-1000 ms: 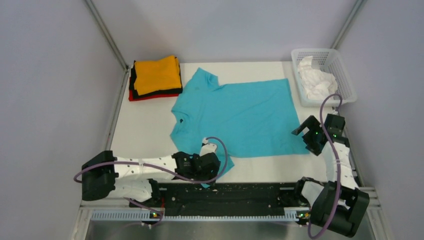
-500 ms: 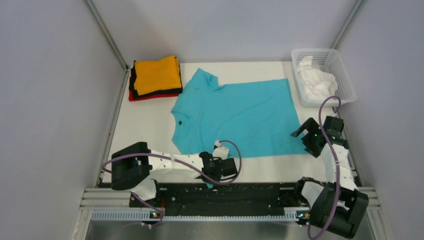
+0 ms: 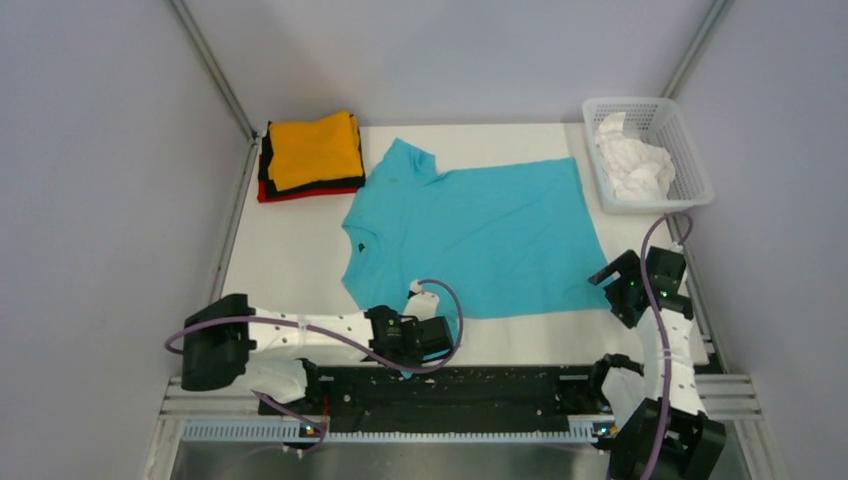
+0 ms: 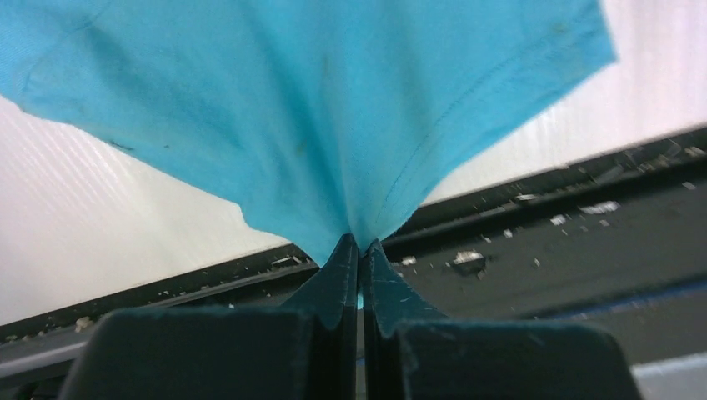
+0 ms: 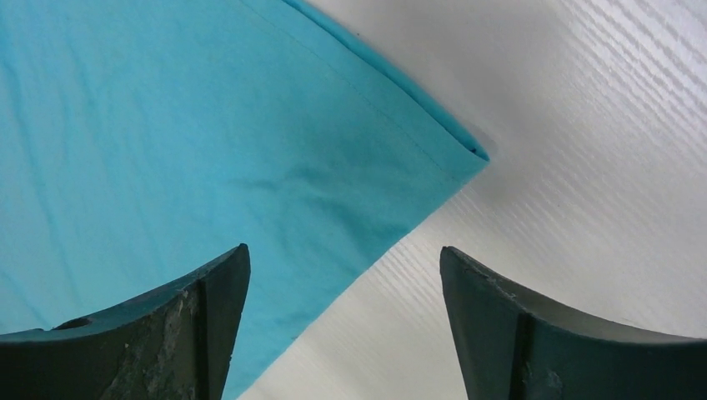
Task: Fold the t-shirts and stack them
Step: Grab the side of the flattened tshirt closest away from the robot with both arms, then fold the flattened tshirt in 1/3 of the way
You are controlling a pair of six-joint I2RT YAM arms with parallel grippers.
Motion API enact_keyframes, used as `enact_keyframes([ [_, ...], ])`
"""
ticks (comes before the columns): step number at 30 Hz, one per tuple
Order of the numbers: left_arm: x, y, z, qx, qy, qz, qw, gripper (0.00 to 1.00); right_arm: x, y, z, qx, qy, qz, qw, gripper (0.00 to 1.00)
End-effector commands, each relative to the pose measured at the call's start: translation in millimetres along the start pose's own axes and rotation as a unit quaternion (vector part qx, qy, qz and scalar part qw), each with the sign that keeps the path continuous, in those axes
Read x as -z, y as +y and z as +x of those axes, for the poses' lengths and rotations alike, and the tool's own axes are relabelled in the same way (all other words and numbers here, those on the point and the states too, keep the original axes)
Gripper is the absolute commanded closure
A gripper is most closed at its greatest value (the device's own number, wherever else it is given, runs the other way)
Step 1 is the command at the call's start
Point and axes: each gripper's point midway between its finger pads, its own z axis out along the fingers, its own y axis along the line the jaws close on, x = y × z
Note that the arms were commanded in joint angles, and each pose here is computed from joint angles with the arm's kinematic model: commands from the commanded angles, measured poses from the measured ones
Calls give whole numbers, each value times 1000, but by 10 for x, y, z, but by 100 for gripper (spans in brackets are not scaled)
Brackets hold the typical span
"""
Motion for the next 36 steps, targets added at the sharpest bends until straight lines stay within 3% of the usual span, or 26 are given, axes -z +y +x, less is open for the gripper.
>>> enact_keyframes([
  [1,187,-204,-67,-4,-17,86,996,100,-42,-44,120,-45,10,3,999,19],
  [8,160,-166,-62,-6,-19,78,997,100,-256,-202,358,-68,42,21,997,29],
  [12,150,-144,-43,0,-16,75,997,100,-387,-243,309,-72,27,27,997,39],
  [16,165,-118,-45,8,-19,73,997,100,-466,-197,239,-75,16,17,997,54],
  [22,202,-56,-73,13,-24,58,998,100,-484,-242,178,-67,-1,27,997,97],
  [23,211,-58,-82,14,-26,60,998,100,-482,-239,165,-66,-5,26,997,100],
  [29,302,-65,-215,18,-50,66,996,100,-429,-162,118,-42,2,15,999,100],
  [36,417,-63,-692,21,-93,75,993,100,-221,114,61,-10,17,-42,999,100],
])
